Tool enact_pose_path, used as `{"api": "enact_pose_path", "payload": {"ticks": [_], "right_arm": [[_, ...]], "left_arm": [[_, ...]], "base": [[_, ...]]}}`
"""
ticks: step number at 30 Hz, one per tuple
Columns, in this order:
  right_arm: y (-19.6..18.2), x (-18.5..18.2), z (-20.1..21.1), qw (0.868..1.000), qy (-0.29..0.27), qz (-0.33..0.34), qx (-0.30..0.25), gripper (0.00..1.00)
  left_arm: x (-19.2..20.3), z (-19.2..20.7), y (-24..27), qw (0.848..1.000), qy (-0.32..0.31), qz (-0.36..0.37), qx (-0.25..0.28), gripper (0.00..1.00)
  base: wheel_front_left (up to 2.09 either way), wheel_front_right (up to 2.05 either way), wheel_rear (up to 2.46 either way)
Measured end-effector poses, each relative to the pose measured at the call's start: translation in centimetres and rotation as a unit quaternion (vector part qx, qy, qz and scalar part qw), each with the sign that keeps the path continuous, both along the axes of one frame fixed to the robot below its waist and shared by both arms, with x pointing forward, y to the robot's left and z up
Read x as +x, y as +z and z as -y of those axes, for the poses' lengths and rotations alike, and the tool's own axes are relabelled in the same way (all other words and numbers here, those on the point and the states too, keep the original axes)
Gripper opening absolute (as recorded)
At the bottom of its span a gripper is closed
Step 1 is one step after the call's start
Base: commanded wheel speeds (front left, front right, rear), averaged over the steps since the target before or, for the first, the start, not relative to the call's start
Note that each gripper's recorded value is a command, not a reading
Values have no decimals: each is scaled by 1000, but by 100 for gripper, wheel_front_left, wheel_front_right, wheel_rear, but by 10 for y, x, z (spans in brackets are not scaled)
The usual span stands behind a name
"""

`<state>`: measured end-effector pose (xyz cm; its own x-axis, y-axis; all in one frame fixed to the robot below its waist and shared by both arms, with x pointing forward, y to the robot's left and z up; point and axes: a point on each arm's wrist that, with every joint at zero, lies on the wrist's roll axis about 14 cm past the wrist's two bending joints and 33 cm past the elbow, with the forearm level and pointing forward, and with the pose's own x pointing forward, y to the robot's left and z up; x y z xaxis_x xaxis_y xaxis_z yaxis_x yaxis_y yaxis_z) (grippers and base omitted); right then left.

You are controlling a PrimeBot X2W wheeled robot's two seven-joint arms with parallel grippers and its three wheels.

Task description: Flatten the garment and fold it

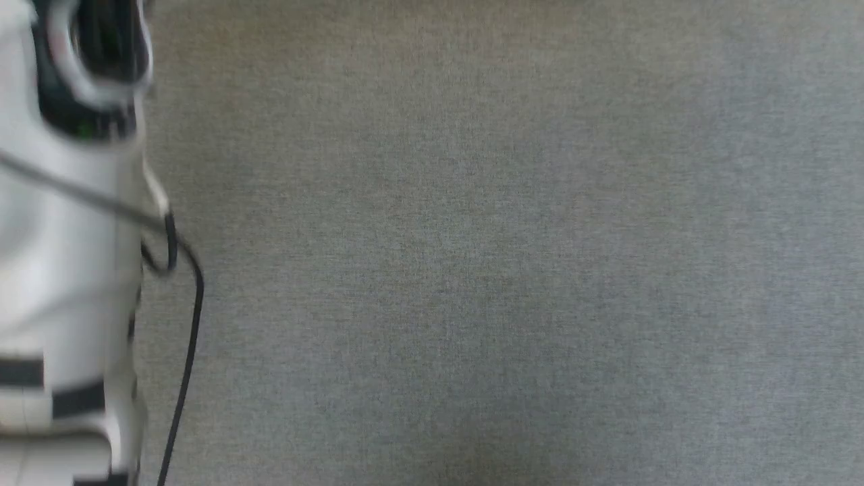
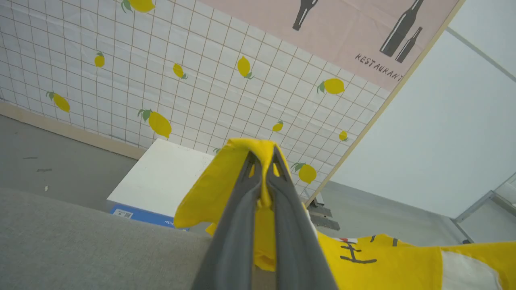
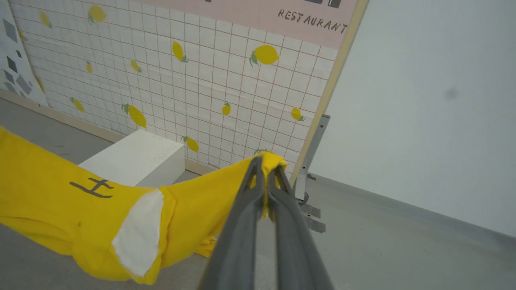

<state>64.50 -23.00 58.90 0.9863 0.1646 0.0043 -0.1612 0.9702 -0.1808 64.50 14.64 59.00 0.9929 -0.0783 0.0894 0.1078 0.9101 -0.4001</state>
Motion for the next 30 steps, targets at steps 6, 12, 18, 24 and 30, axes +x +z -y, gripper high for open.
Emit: {"api": "enact_pose_path", "payload": {"ticks": [6, 12, 18, 24, 30], "right_arm": [[-17, -58, 9, 999, -10, -31, 35, 0], [-54, -144, 18, 988, -57, -91, 109, 0], [-84, -210, 29, 972, -111, -144, 152, 0], [-128, -283, 37, 944, -158, -236, 170, 0], [-168, -350, 36, 904, -182, -339, 187, 0]], "left_arm": [[-56, -11, -21, 999, 6, -44, -25, 0], [-144, -23, -73, 988, 14, -152, -7, 0], [-217, -33, -116, 971, 31, -236, -5, 0], [-292, -26, -158, 945, 6, -328, 6, 0], [-364, -25, -191, 903, -45, -427, 37, 0]], "base": [[0, 0, 0], [0, 0, 0], [0, 0, 0], [0, 0, 0], [0, 0, 0]]}}
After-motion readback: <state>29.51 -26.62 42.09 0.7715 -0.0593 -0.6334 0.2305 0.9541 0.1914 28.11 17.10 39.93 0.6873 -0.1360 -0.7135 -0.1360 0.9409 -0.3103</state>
